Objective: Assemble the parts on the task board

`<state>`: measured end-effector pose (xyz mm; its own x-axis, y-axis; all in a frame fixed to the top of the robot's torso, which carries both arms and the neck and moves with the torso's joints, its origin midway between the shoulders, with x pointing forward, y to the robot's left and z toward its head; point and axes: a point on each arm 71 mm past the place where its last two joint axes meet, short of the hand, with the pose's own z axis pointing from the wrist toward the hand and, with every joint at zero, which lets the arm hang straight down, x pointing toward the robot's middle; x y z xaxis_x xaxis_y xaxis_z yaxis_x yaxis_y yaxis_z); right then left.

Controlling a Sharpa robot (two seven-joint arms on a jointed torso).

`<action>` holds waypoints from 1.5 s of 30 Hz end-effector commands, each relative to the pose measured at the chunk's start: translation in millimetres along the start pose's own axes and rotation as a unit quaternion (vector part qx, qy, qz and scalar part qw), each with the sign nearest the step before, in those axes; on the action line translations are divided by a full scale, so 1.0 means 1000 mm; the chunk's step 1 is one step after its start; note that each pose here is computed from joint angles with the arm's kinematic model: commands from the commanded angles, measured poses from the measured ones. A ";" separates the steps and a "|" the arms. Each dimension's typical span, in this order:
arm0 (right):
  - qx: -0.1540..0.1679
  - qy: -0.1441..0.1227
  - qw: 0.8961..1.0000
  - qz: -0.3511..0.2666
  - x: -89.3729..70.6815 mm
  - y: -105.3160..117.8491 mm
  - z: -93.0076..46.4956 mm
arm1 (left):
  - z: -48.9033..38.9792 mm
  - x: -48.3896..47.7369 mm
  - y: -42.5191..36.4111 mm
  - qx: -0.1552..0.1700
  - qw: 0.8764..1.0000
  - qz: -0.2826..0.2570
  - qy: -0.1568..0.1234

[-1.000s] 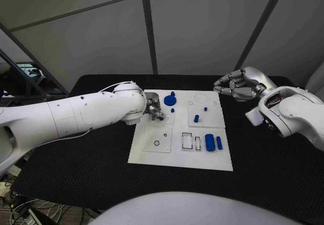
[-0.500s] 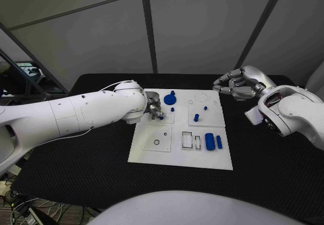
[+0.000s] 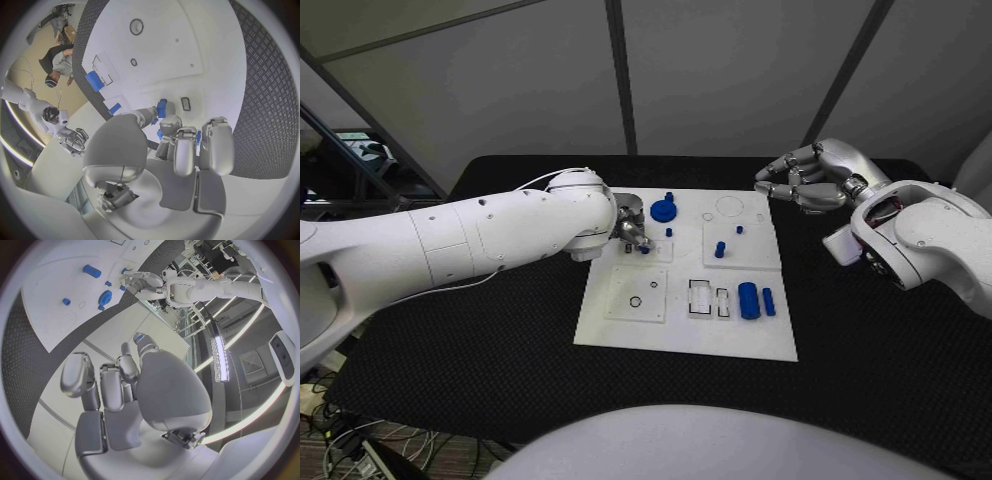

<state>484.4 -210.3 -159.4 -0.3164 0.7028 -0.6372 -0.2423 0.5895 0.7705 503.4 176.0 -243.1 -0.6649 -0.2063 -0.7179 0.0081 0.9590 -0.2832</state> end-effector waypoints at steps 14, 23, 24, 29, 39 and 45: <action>-0.001 0.004 1.000 0.006 0.000 0.001 0.000 | 0.0057 0.0047 0.0006 -0.006 1.000 0.001 0.027; 0.001 0.004 1.000 0.008 0.000 0.001 0.000 | 0.0069 0.0043 0.0010 -0.008 1.000 -0.002 0.028; 0.001 0.004 1.000 0.008 0.000 0.001 0.000 | 0.0071 0.0043 0.0008 -0.008 1.000 -0.003 0.028; 0.001 0.005 1.000 0.008 0.000 0.001 0.000 | 0.0076 0.0041 0.0007 -0.008 1.000 -0.003 0.027; 0.001 0.004 1.000 0.008 0.000 0.001 0.000 | 0.0087 0.0019 0.0030 -0.011 1.000 -0.009 0.019; 0.001 0.004 1.000 0.009 0.000 0.000 0.000 | 0.0090 0.0008 0.0045 -0.013 1.000 -0.012 0.014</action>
<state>484.4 -210.9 -159.9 -0.3224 0.7091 -0.6271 -0.2314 0.5834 0.7785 508.8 178.0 -251.7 -0.6919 -0.2137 -0.6896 -0.0204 0.9606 -0.2772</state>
